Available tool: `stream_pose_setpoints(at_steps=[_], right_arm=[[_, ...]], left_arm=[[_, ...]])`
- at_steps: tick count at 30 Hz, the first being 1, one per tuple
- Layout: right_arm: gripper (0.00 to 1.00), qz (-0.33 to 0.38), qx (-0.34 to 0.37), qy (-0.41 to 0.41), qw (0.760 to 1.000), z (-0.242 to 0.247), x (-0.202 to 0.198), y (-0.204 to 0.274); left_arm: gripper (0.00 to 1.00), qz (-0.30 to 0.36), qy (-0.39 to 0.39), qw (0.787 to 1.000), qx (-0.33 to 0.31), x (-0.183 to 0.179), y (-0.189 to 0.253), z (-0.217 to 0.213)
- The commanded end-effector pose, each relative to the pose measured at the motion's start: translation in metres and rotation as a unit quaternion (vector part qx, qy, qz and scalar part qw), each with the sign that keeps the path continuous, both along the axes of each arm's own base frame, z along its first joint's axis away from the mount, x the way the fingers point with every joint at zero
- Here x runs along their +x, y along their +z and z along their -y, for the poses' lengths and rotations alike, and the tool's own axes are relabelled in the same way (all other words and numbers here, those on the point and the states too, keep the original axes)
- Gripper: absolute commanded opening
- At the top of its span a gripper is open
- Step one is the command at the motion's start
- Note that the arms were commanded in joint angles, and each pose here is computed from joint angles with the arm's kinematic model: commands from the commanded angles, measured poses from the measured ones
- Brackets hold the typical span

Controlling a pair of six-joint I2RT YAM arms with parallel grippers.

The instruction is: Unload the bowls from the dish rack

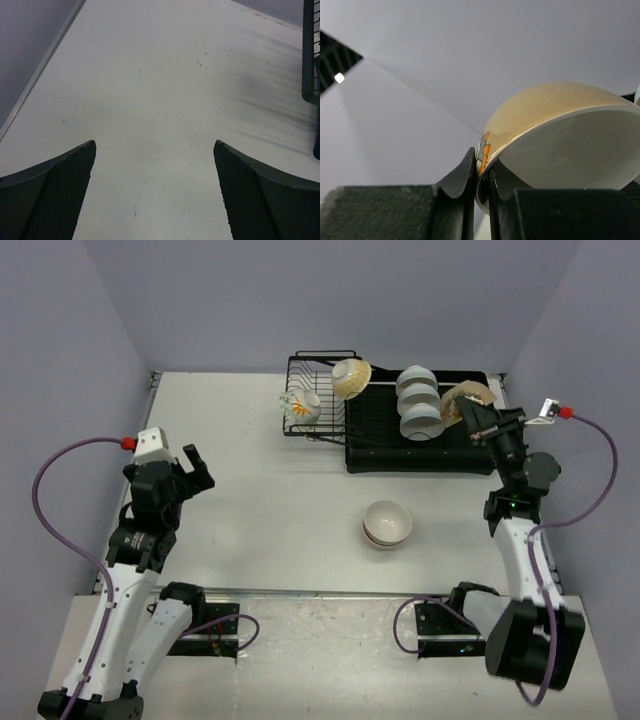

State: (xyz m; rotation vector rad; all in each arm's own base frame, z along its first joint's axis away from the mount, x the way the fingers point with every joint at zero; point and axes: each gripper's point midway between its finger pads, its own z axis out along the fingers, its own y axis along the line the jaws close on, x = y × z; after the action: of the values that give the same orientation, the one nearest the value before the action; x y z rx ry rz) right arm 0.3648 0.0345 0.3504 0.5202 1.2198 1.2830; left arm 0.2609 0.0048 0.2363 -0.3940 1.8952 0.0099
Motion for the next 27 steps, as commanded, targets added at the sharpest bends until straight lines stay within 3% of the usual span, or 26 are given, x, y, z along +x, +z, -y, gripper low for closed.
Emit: stream_pose_setpoints(at_steps=[1,3,4,6,9,12,14,17,19,23,27], right_arm=[[0.0,-0.023,-0.186,-0.067,0.98,-0.02,-0.028,0.007],[0.0,-0.019,-0.257,-0.075,0.963,-0.035,-0.046,0.032],[0.0,-0.075,-0.309,-0.04,0.947,-0.049,-0.053,0.0],[0.0,-0.093,-0.357,-0.004,0.93,-0.064,-0.059,0.002],[0.0,-0.198,-0.456,0.04,0.867,-0.072,-0.079,-0.05],[0.0,-0.234,-0.525,0.035,0.817,-0.082,-0.088,-0.061],[0.0,-0.283,-0.599,0.068,0.746,-0.096,-0.11,-0.095],[0.0,-0.303,-0.64,0.074,0.702,-0.103,-0.121,-0.106],[0.0,-0.316,-0.678,0.106,0.655,-0.115,-0.136,-0.126],[0.0,-0.325,-0.718,0.162,0.594,-0.137,-0.156,-0.16],[0.0,-0.33,-0.739,0.184,0.558,-0.152,-0.17,-0.181]], left_arm=[[1.0,0.024,-0.004,1.0,-0.002,0.003,0.01,0.0],[1.0,0.026,-0.005,1.0,-0.003,0.002,0.011,0.0],[1.0,0.028,-0.007,1.0,-0.004,0.003,0.012,0.001],[1.0,0.029,-0.009,1.0,-0.005,0.002,0.013,0.002],[1.0,0.034,-0.012,0.999,-0.007,0.001,0.014,0.003],[1.0,0.039,-0.011,0.999,-0.007,-0.001,0.017,0.002],[1.0,0.042,-0.012,0.999,-0.008,-0.002,0.018,0.002],[1.0,0.043,-0.013,0.999,-0.008,-0.002,0.018,0.003],[1.0,0.042,-0.016,0.999,-0.008,-0.002,0.018,0.004],[1.0,0.041,-0.019,0.999,-0.007,-0.002,0.017,0.006],[1.0,0.042,-0.018,0.999,-0.007,-0.003,0.017,0.006]])
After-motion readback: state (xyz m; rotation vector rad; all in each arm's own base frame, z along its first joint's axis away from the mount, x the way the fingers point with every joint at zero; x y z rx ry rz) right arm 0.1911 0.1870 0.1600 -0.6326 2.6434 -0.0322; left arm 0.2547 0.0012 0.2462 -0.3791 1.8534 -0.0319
